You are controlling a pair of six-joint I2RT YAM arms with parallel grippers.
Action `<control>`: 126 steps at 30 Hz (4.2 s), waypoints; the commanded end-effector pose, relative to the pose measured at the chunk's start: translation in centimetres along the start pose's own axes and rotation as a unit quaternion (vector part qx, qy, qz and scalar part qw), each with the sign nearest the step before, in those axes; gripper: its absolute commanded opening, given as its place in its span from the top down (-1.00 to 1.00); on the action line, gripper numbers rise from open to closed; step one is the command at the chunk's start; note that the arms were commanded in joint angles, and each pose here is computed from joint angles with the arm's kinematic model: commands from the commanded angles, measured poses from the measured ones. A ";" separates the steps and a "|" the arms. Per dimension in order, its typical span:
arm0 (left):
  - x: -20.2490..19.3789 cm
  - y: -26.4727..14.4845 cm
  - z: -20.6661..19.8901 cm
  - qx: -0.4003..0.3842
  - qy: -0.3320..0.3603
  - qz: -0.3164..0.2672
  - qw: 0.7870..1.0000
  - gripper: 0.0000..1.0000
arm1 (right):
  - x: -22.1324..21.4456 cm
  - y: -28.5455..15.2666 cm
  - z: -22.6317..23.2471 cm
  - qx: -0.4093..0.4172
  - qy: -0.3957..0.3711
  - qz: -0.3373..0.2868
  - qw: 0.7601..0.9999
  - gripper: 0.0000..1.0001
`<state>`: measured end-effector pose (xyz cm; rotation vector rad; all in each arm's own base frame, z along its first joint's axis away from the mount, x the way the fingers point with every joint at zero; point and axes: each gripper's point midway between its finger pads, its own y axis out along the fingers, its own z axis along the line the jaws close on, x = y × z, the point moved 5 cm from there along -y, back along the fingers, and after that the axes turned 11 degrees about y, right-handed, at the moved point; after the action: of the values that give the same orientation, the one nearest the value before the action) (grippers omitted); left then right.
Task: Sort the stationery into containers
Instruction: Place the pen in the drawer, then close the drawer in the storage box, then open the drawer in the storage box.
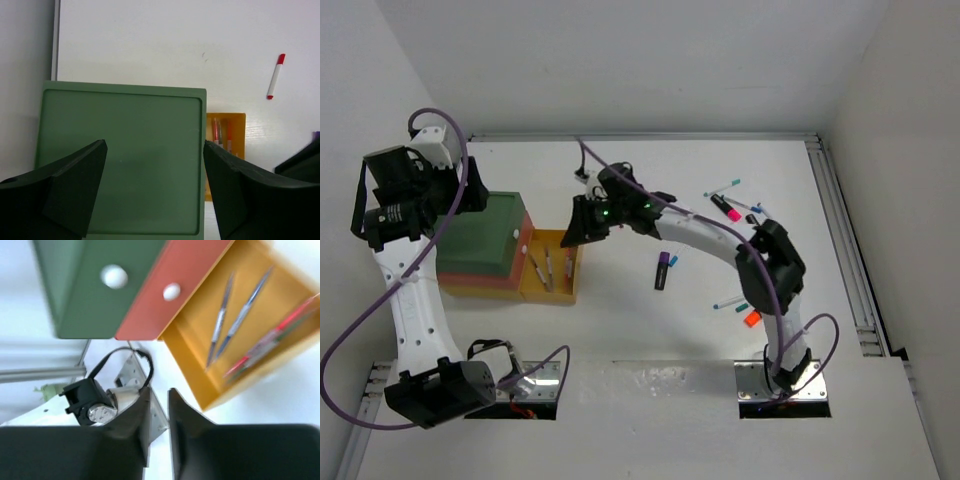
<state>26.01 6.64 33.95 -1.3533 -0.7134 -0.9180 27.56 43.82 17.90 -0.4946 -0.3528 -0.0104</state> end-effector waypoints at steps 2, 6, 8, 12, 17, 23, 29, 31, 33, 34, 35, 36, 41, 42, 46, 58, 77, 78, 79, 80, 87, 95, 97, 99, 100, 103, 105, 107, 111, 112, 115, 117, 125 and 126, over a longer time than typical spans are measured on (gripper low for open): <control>0.5 -2.1 0.4 0.030 0.035 -0.005 0.999 -0.53 | 2.6 -4.4 -0.7 -0.023 -0.046 -0.060 0.997 0.84; -1.0 -2.2 0.5 0.031 0.051 0.033 0.998 -0.37 | 2.3 -5.1 -5.1 -0.072 -0.019 -0.061 0.995 1.00; -2.0 -2.0 0.2 0.019 0.062 0.053 0.996 -0.35 | 1.9 -4.9 -6.7 -0.088 -0.017 -0.054 0.995 1.00; -3.2 -1.3 -0.3 0.018 0.077 0.080 0.994 -0.35 | 1.3 -3.6 -9.2 -0.113 -0.001 -0.047 0.993 1.00; -4.7 -0.3 -0.7 0.019 0.080 0.114 0.990 -0.61 | 0.3 -1.1 -11.0 -0.097 0.021 -0.025 0.995 1.00; -6.4 0.6 -1.3 0.017 0.089 0.152 0.984 -0.71 | -0.2 1.6 -10.8 -0.067 0.024 -0.012 0.997 1.00; -7.2 1.1 -1.6 0.015 0.086 0.155 0.984 -0.71 | -0.4 4.0 -10.7 -0.034 0.038 0.000 0.999 1.00; -7.7 1.4 -1.8 0.010 0.089 0.162 0.983 -0.71 | -0.5 4.6 -10.1 -0.018 0.051 0.002 0.999 1.00; -8.2 1.6 -1.7 0.013 0.090 0.170 0.981 -0.71 | -0.4 5.2 -9.5 0.009 0.055 0.004 0.998 1.00; -8.4 1.7 -1.7 0.012 0.091 0.172 0.981 -0.71 | -0.1 5.5 -8.9 0.025 0.061 0.002 0.998 1.00; -8.5 1.7 -1.7 0.014 0.091 0.172 0.981 -0.71 | -0.1 5.7 -8.7 0.033 0.066 0.001 0.997 1.00; -8.6 1.8 -1.7 0.012 0.092 0.172 0.981 -0.71 | -0.1 6.2 -8.5 0.043 0.073 0.001 0.996 1.00; -9.3 2.2 -1.7 0.012 0.093 0.179 0.979 -0.71 | 0.1 7.8 -7.4 0.072 0.075 0.000 0.995 1.00; -9.5 2.3 -1.7 0.010 0.093 0.182 0.979 -0.71 | 0.1 8.3 -7.0 0.078 0.072 0.001 0.994 1.00; -9.6 2.6 -1.7 0.011 0.090 0.183 0.979 -0.71 | -0.1 9.5 -6.5 0.092 0.072 -0.001 0.993 0.99; -10.3 3.7 -1.9 0.004 0.080 0.186 0.979 -0.71 | -1.2 13.2 -4.5 0.158 0.108 -0.009 0.981 0.85; -12.1 4.5 -2.0 0.005 0.069 0.204 0.976 -0.71 | -0.5 14.8 -4.1 0.194 0.139 -0.022 0.971 0.54; -12.0 4.5 -2.0 0.005 0.069 0.203 0.977 -0.71 | -0.5 14.4 -3.9 0.198 0.138 -0.015 0.970 0.51; -12.0 4.5 -2.0 0.005 0.068 0.203 0.977 -0.71 | -0.8 14.2 -4.1 0.197 0.139 -0.010 0.970 0.48; -11.7 4.4 -1.9 0.007 0.068 0.200 0.977 -0.71 | -0.4 13.3 -3.3 0.206 0.129 -0.011 0.970 0.44; -10.7 4.1 -2.0 0.001 0.064 0.185 0.981 -0.71 | 0.5 7.6 -4.2 0.193 0.105 0.000 0.976 0.33; -10.6 4.3 -2.3 -0.009 0.063 0.174 0.983 -0.71 | 2.1 4.9 -1.1 0.216 0.065 0.005 0.974 0.26; -10.6 4.5 -2.3 -0.010 0.062 0.177 0.982 -0.71 | 2.0 5.4 -0.7 0.220 0.072 0.009 0.973 0.14; -10.4 4.3 -2.2 -0.011 0.063 0.176 0.982 -0.71 | 2.3 6.1 -0.9 0.225 0.093 0.013 0.970 0.02; -10.5 4.3 -2.2 -0.012 0.064 0.176 0.982 -0.71 | 2.6 6.3 -0.7 0.230 0.100 0.012 0.968 0.01; -10.6 4.3 -2.4 -0.015 0.063 0.174 0.983 -0.71 | 3.0 7.2 -0.9 0.237 0.137 0.018 0.962 -0.04; -10.8 4.5 -2.7 -0.024 0.061 0.170 0.983 -0.71 | 2.9 7.8 -0.9 0.241 0.151 0.020 0.959 -0.10; -10.8 4.4 -2.8 -0.025 0.059 0.165 0.984 -0.72 | 3.2 8.0 -0.3 0.247 0.151 0.018 0.957 -0.14; -10.7 4.5 -2.8 -0.031 0.057 0.160 0.985 -0.72 | 2.6 9.2 0.1 0.252 0.164 0.022 0.953 -0.15; -10.5 4.4 -2.8 -0.030 0.059 0.157 0.985 -0.72 | 2.4 9.6 -0.2 0.250 0.169 0.024 0.953 -0.11; -10.6 4.4 -2.8 -0.032 0.057 0.158 0.985 -0.72 | 2.0 10.1 -0.2 0.251 0.175 0.028 0.952 0.07; -10.6 4.5 -2.8 -0.034 0.057 0.158 0.985 -0.71 | 2.1 10.2 -0.2 0.252 0.177 0.029 0.951 0.13; -11.1 4.5 -2.9 -0.033 0.054 0.158 0.985 -0.71 | 2.5 11.4 -0.6 0.251 0.182 0.023 0.950 0.25; -11.2 4.6 -2.9 -0.034 0.053 0.159 0.985 -0.71 | 2.4 11.5 -0.5 0.252 0.181 0.023 0.950 0.25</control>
<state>26.79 5.59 25.78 -1.3053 -0.5110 -0.9082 30.69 53.05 11.11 -0.0497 0.0718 0.0477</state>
